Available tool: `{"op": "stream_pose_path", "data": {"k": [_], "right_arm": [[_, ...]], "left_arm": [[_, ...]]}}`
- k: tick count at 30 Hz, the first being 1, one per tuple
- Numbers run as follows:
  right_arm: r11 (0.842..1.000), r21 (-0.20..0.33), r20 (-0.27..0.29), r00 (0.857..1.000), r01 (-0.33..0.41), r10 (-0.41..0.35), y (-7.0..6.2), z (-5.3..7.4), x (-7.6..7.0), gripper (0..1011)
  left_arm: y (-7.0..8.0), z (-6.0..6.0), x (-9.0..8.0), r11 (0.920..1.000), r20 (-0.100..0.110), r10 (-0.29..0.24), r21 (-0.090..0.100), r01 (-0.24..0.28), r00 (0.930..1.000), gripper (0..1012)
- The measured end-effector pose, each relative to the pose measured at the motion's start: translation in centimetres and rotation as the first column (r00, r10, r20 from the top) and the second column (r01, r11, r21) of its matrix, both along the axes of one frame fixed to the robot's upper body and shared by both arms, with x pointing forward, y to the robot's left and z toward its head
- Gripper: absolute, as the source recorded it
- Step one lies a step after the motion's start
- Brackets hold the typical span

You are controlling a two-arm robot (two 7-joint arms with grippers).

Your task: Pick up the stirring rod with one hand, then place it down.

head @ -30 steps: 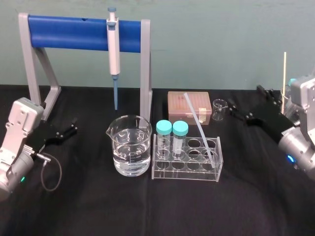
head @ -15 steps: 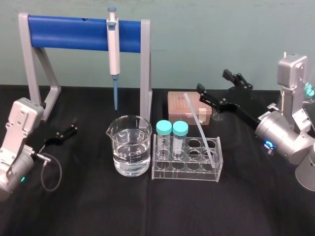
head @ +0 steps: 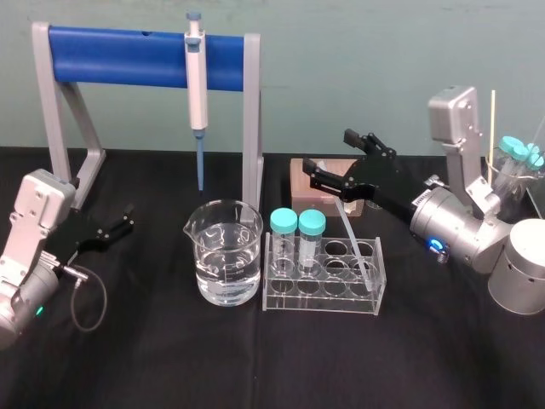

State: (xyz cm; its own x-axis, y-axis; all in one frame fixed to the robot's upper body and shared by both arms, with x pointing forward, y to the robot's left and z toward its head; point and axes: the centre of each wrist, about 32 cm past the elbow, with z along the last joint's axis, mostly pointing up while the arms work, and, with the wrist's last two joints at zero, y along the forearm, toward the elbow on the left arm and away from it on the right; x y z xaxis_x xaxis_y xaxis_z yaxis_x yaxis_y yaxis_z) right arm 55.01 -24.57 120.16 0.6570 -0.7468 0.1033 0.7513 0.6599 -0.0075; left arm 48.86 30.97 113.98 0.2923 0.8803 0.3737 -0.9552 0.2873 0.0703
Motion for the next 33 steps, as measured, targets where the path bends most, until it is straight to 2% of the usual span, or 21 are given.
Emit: {"op": "stream_pose_path", "data": {"k": [8, 18, 33], "right_arm": [[0.999, -0.034, -0.034, 0.999, -0.005, 0.004, 0.46, 0.19, 0.3, 1000], [0.998, -0.067, -0.088, 0.996, 0.016, -0.022, 0.34, -0.03, 0.3, 1000], [0.995, -0.088, -0.121, 0.991, 0.045, -0.055, 0.15, -0.57, 0.2, 1000]], "left_arm": [[0.0, 0.0, 0.0, 1.0, 0.0, 0.0, 0.0, 0.0, 1.0, 1000], [0.0, 0.0, 0.0, 1.0, 0.0, 0.0, 0.0, 0.0, 1.0, 1000], [0.0, 0.0, 0.0, 1.0, 0.0, 0.0, 0.0, 0.0, 1.0, 1001]]}}
